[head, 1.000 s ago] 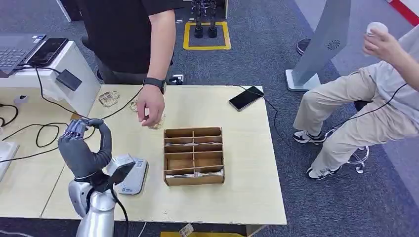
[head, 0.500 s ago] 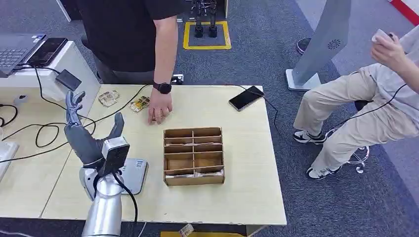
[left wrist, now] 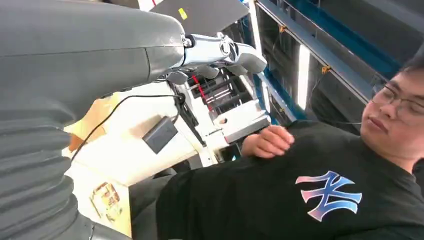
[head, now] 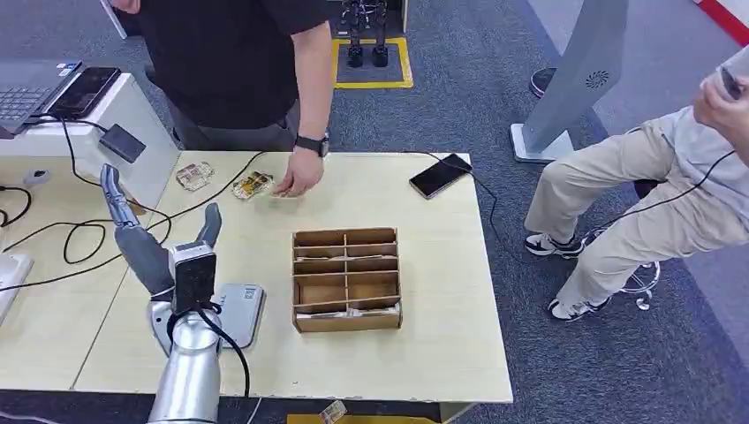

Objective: Pass the card to the sensor for recognition and then transmit it.

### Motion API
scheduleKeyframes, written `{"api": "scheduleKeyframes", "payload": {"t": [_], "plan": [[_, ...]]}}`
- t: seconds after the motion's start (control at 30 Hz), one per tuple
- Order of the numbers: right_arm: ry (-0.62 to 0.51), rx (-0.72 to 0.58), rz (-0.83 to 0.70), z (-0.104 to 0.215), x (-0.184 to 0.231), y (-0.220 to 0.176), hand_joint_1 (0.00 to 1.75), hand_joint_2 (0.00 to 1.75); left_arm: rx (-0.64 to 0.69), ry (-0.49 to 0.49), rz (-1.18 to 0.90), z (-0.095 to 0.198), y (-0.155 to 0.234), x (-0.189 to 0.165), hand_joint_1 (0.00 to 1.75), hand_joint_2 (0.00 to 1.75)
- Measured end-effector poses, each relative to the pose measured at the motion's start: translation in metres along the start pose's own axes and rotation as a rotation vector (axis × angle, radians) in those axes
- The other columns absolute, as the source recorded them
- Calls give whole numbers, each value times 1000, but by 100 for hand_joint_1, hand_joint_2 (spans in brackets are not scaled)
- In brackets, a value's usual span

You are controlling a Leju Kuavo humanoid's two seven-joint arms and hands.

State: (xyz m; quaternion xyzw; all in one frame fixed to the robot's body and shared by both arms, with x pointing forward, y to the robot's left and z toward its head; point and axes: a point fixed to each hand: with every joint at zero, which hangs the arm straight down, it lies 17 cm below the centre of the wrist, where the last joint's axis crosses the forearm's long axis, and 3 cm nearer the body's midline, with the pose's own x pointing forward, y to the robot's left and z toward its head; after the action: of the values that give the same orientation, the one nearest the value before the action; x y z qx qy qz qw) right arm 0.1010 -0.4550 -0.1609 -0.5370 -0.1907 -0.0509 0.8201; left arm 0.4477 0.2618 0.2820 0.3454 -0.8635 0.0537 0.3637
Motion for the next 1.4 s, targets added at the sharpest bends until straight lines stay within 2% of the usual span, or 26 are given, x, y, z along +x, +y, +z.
{"api": "scheduleKeyframes", "payload": {"t": [0.13, 0.2, 0.27, 0.3, 0.37, 0.4, 0.47, 0.67, 0.87, 1.13, 1.3, 1.4], "plan": [[31, -10, -28, 0, -5, -2, 0, 175, -79, 282, 295, 14, -29, -30, 0, 175], [43, -15, -38, 0, -7, -3, 0, 175, -132, 334, 385, 32, -44, -29, 0, 175], [54, -21, -42, -1, -11, -5, 0, 175, -125, 399, 489, 39, -47, -31, 0, 175], [65, -24, -46, -1, -13, -6, 0, 175, -124, 466, 578, 44, -50, -34, 0, 0], [74, -32, -52, -2, -14, -8, 0, 175, -135, 526, 688, 55, -52, -34, 0, 0], [78, -36, -54, -3, -15, -9, 0, 175, -130, 541, 734, 58, -51, -32, 0, 175], [85, -41, -54, -3, -17, -11, 0, 175, -122, 544, 777, 61, -45, -28, 0, 175], [100, -59, -61, -6, -20, -17, 0, 175, -149, 471, 851, 69, -31, 0, 0, 175], [105, -69, -55, -7, -22, -21, 0, 175, -241, 349, 888, 82, -25, 41, 0, 175], [104, -73, -52, -8, -22, -23, 0, 175, -293, 314, 901, 91, -24, 59, 0, 175], [95, -71, -43, -8, -21, -23, 0, 175, -336, 232, 818, 97, -26, 73, 0, 175], [92, -68, -36, -8, -21, -22, 0, 175, -329, 144, 666, 98, -22, 78, 0, 175]]}}
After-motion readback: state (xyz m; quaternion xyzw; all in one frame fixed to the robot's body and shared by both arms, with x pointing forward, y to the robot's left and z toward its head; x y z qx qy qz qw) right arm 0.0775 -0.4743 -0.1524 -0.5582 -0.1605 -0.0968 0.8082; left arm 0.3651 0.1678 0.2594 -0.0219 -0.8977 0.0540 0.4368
